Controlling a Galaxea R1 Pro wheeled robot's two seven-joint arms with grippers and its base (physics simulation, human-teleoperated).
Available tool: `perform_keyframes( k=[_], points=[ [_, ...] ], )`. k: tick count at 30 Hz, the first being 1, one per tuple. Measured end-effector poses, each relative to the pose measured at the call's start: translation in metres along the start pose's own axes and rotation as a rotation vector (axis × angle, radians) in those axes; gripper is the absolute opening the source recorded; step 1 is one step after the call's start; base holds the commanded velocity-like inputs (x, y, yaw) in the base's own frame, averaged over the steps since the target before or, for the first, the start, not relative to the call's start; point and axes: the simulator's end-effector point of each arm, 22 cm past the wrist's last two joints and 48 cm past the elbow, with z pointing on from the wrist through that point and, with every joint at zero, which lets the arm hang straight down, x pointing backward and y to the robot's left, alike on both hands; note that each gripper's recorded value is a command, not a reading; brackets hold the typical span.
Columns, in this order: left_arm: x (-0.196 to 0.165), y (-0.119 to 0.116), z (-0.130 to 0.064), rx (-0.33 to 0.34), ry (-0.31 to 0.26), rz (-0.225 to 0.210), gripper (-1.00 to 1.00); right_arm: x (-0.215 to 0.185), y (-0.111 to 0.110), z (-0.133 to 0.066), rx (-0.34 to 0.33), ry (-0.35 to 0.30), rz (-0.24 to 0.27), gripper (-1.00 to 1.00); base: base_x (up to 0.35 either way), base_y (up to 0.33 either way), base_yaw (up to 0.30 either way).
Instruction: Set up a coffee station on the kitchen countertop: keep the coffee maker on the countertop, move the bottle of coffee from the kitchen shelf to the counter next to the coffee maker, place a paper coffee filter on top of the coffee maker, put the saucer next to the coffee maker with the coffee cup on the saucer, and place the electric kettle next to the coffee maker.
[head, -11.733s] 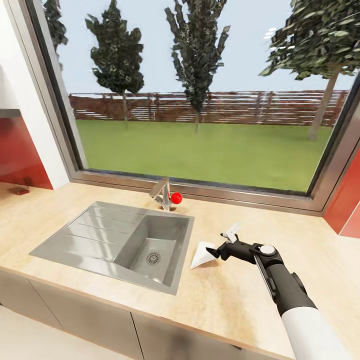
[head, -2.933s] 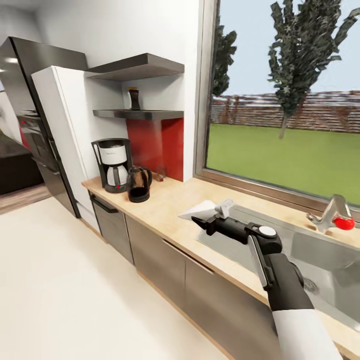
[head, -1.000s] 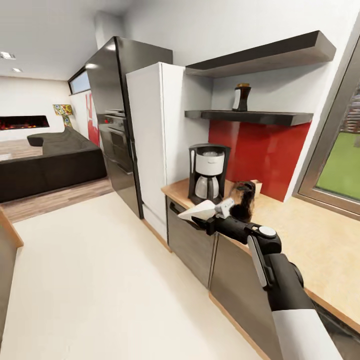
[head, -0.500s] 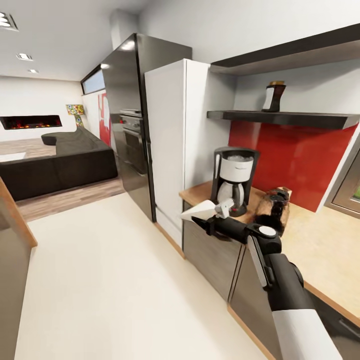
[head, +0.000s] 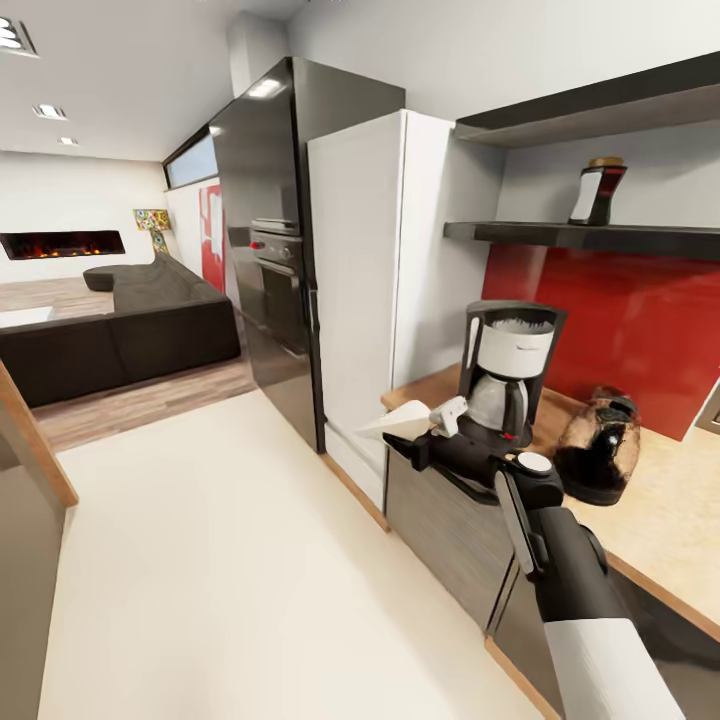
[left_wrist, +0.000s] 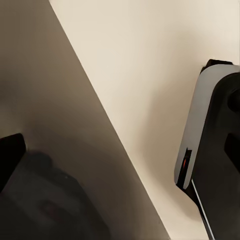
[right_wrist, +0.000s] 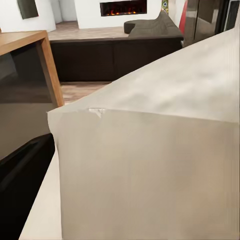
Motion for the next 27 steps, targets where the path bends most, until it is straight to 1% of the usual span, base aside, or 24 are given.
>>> perform_keyframes(
  k=[2, 5, 14, 27],
  points=[
    [-0.0027, -0.0076, -0.0006, 0.008, -0.008, -0.001, 1.00, -0.0041, 0.0037, -0.0004, -0.011, -0.009, -0.004, -1.00, 0.086, 0.000, 0.000],
    [-0.0027, -0.0078, -0.0006, 0.008, -0.009, -0.003, 1.00, -0.0039, 0.0041, -0.0001, -0.013, -0.009, -0.002, -1.00, 0.121, 0.000, 0.000],
    [-0.0018, -0.0063, -0.0006, 0.008, -0.008, -0.010, 1.00, -0.0010, -0.0024, -0.0038, -0.001, 0.001, -0.009, -1.00, 0.299, 0.063, 0.000],
    [-0.0020, -0.0074, -0.0007, 0.009, -0.008, -0.010, 1.00, -0.0009, -0.0027, -0.0039, -0.001, 0.001, -0.009, -1.00, 0.308, 0.185, 0.000]
  ],
)
